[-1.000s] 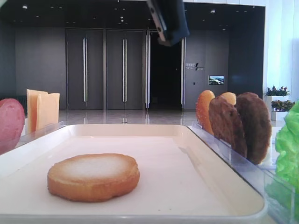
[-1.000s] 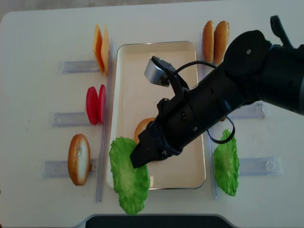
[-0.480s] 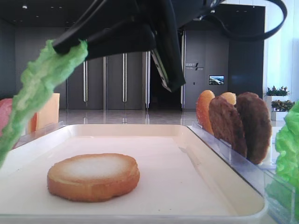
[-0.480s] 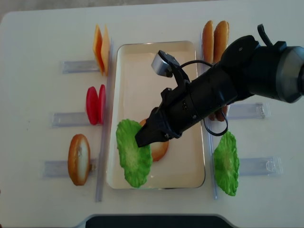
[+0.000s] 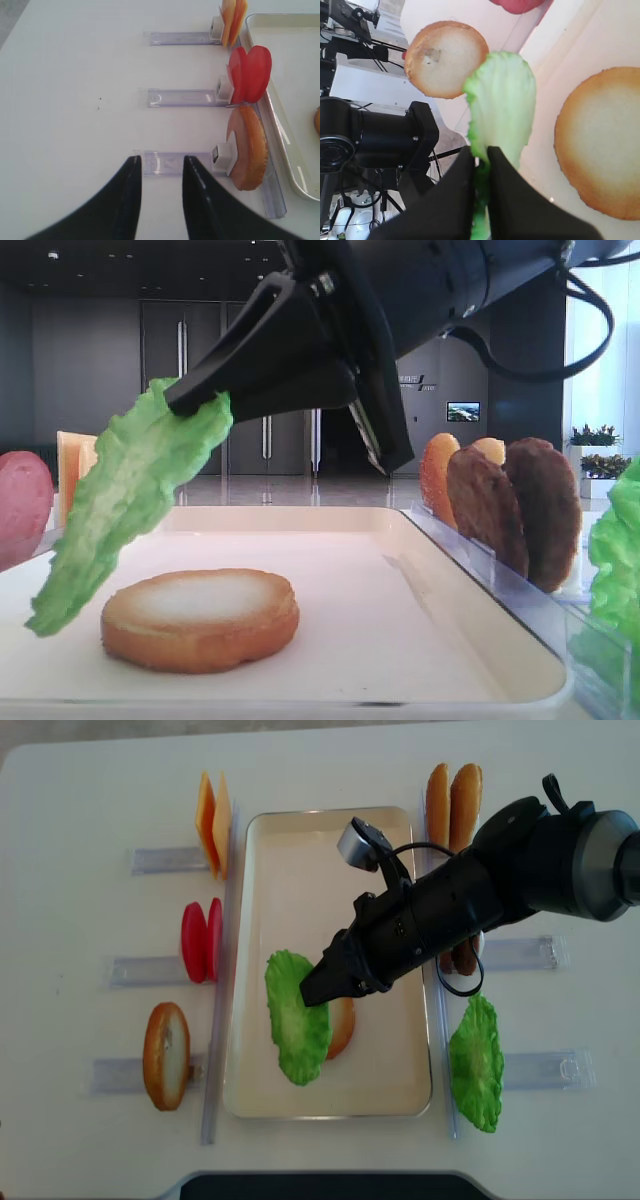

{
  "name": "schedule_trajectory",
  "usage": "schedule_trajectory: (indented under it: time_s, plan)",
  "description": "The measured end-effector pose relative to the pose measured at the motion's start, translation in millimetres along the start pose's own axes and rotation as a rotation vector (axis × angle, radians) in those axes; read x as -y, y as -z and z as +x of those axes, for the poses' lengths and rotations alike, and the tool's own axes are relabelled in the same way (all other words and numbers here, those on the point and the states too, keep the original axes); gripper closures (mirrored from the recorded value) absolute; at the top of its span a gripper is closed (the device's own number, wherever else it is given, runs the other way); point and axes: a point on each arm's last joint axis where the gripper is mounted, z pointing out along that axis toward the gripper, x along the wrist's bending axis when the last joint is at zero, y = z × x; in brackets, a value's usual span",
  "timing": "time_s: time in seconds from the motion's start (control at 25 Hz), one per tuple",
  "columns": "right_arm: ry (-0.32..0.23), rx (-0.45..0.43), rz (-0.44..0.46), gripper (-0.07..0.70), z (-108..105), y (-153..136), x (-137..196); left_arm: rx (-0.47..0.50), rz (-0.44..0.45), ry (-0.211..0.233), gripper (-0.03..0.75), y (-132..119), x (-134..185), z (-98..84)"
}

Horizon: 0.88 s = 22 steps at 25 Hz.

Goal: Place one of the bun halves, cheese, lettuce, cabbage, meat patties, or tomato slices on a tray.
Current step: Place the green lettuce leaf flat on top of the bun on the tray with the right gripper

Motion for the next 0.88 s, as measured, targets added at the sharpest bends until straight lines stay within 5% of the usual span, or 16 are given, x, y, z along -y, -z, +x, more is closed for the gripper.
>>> schedule_trajectory:
  time_s: [0.32,0.88]
  plan:
    - [-0.021,0.017,-0.004,0.569,-17,1,0,0.000,0.000,0.000,0.496,0,0,0.0]
    - [0.023,0.050,-0.028,0.569,-21,4,-3,0.000,0.000,0.000,0.496,0,0,0.0]
